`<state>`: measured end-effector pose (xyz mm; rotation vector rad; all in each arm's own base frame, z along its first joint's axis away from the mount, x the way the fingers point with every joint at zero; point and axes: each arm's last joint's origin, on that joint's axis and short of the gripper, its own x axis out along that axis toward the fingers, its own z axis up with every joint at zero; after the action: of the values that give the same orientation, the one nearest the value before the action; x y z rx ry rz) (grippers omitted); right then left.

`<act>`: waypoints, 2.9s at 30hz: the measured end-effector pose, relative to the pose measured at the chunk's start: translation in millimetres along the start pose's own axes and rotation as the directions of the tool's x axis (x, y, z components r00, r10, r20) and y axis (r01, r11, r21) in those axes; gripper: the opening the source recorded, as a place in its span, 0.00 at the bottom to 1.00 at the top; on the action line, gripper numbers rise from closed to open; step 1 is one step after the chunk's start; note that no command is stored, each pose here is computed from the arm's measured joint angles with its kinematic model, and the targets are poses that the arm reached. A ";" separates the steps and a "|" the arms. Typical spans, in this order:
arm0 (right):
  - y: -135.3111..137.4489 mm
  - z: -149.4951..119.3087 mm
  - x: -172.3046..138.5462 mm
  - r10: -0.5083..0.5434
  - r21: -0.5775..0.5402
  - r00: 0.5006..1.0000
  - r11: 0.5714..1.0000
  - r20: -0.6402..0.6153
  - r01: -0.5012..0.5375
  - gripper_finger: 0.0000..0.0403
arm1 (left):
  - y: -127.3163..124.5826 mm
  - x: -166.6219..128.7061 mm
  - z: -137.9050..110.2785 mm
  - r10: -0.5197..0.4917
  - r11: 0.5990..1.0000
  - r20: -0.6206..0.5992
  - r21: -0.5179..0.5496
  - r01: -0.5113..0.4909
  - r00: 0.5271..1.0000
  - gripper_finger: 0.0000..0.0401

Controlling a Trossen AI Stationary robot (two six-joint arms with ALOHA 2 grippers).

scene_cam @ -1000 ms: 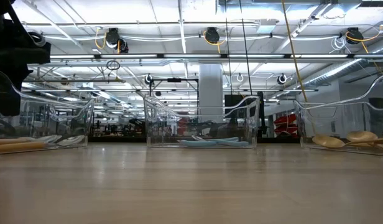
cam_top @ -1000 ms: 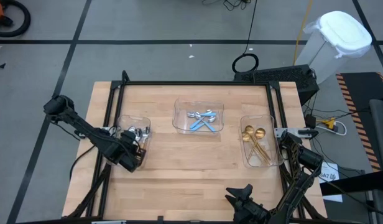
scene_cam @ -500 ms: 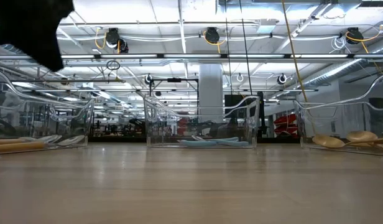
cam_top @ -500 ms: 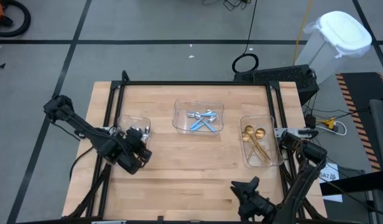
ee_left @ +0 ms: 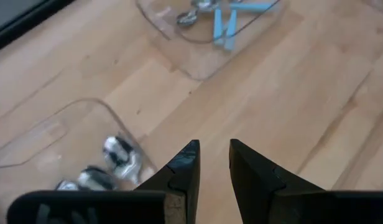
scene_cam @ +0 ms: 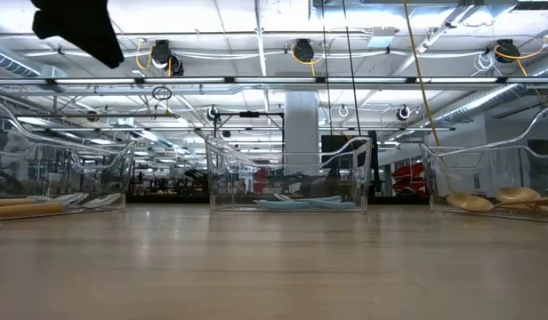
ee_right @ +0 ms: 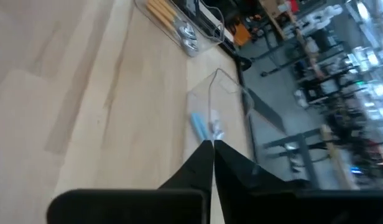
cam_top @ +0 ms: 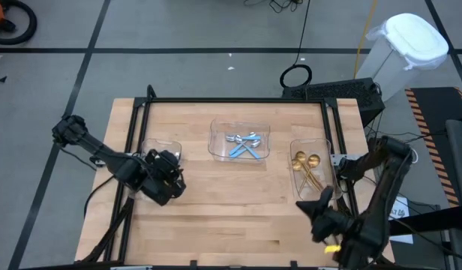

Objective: Sort silverware by color (type)
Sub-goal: Return to Home Position

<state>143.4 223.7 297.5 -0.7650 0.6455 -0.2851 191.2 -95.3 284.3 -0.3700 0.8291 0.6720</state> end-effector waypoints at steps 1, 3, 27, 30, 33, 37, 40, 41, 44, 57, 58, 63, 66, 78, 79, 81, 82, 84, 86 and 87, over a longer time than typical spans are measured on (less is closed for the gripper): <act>-3.4 -6.6 -1.1 0.016 0.026 1.000 1.000 0.015 -0.016 0.03 | -1.7 2.8 2.4 -0.002 1.000 0.007 -0.007 0.002 1.000 0.21; -10.2 -19.9 -2.2 0.048 0.074 0.998 0.996 0.039 -0.051 0.01 | -7.4 10.2 6.9 -0.004 1.000 0.031 0.012 0.004 1.000 0.21; -26.9 -136.9 36.7 0.096 0.249 0.938 0.951 0.335 -0.186 0.00 | -84.5 86.1 54.3 -0.274 0.780 0.319 0.626 0.016 0.907 0.01; -32.3 -141.1 38.0 0.120 0.244 0.926 0.945 0.358 -0.217 0.00 | -83.5 88.6 59.4 -0.318 0.759 0.299 0.648 0.053 0.900 0.01; -36.4 -144.5 40.9 0.143 0.244 0.917 0.938 0.373 -0.246 0.00 | -81.8 90.6 62.2 -0.321 0.756 0.296 0.652 0.055 0.900 0.00; -37.7 -148.4 46.2 0.207 0.217 0.892 0.924 0.403 -0.313 0.00 | -81.7 90.9 64.8 -0.332 0.752 0.304 0.657 0.056 0.893 0.00; -38.6 -149.1 49.7 0.243 0.195 0.866 0.914 0.437 -0.355 0.00 | -84.6 90.8 67.5 -0.386 0.736 0.301 0.671 0.094 0.872 0.00; -39.0 -149.1 50.6 0.254 0.185 0.855 0.911 0.452 -0.369 0.00 | -86.3 91.5 67.9 -0.401 0.732 0.303 0.674 0.103 0.864 0.00; -40.9 -148.4 52.5 0.282 0.151 0.814 0.901 0.508 -0.407 0.00 | -90.1 92.6 68.3 -0.448 0.705 0.297 0.698 0.129 0.843 0.00; -37.0 -168.0 68.3 0.319 0.149 0.746 0.862 0.584 -0.485 0.00 | -82.0 129.3 42.9 -0.534 0.637 0.201 0.734 0.234 0.821 0.00; -37.1 -169.3 68.7 0.324 0.148 0.739 0.857 0.592 -0.494 0.00 | -76.8 129.3 39.8 -0.548 0.639 0.208 0.729 0.245 0.810 0.00; -36.8 -177.6 72.6 0.310 0.172 0.733 0.848 0.605 -0.501 0.00 | -50.2 118.6 23.9 -0.592 0.651 0.260 0.713 0.262 0.763 0.00; -36.7 -182.0 74.7 0.303 0.183 0.728 0.843 0.614 -0.505 0.00 | -31.8 106.4 17.1 -0.615 0.661 0.301 0.701 0.269 0.729 0.00; -33.2 -193.7 83.6 0.354 0.154 0.651 0.793 0.671 -0.590 0.00 | 41.0 63.5 -8.9 -0.664 0.688 0.426 0.669 0.280 0.615 0.00; -33.6 -193.8 84.0 0.354 0.154 0.647 0.790 0.676 -0.594 0.00 | 45.3 60.0 -9.6 -0.667 0.691 0.435 0.666 0.281 0.605 0.00; -32.5 -195.4 85.8 0.363 0.150 0.645 0.787 0.673 -0.599 0.00 | 53.3 53.3 -10.8 -0.669 0.694 0.447 0.662 0.283 0.593 0.00; -33.0 -195.3 86.3 0.357 0.154 0.647 0.788 0.673 -0.596 0.00 | 56.8 50.3 -11.1 -0.668 0.696 0.451 0.660 0.282 0.592 0.00; -31.6 -196.7 88.1 0.365 0.147 0.646 0.788 0.671 -0.598 0.00 | 63.3 43.8 -11.2 -0.669 0.700 0.463 0.656 0.283 0.582 0.00; -30.4 -197.1 89.4 0.374 0.127 0.627 0.785 0.684 -0.607 0.00 | 69.2 39.1 -12.2 -0.669 0.701 0.466 0.656 0.281 0.579 0.00; -29.5 -197.6 90.4 0.374 0.120 0.619 0.784 0.691 -0.609 0.00 | 72.2 37.2 -13.1 -0.668 0.700 0.465 0.657 0.279 0.581 0.00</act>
<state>87.5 52.7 172.1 -0.2651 0.1182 0.3847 153.4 -34.5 243.9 0.1669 0.1265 -0.0154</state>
